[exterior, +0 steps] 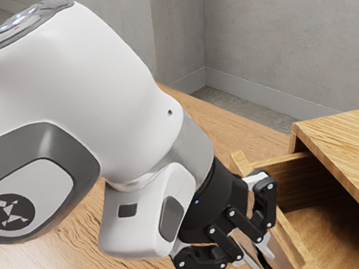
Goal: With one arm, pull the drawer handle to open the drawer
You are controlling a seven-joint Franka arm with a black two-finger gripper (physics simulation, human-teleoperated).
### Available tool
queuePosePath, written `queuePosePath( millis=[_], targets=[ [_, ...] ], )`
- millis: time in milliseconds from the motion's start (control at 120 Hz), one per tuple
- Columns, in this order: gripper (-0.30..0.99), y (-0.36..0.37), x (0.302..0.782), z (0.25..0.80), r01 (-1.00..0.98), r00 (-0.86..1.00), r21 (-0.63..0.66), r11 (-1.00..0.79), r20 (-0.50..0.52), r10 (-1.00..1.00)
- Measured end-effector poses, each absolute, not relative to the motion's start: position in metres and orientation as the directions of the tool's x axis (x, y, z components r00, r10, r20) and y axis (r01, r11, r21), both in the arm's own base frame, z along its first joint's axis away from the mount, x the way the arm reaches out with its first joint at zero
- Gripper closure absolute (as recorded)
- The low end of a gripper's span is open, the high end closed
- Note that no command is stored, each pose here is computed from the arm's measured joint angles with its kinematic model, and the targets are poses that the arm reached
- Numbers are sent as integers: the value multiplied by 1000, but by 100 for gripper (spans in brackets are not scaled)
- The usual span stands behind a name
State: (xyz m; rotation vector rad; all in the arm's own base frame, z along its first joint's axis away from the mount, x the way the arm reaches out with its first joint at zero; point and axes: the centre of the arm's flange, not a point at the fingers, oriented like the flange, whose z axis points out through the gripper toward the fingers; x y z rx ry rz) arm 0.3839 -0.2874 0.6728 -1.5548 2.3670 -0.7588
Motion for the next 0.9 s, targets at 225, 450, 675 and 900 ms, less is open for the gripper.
queuePosePath(
  millis=[225, 450, 675, 900],
  targets=[
    [71, -280, 376, 674, -793, -410, -530, 302, 97, -907],
    [71, -277, 366, 671, -794, -405, -531, 296, 98, -909],
    [71, -274, 356, 672, -792, -401, -536, 292, 97, -911],
    [71, -271, 347, 671, -791, -397, -540, 287, 95, -913]
  ],
)
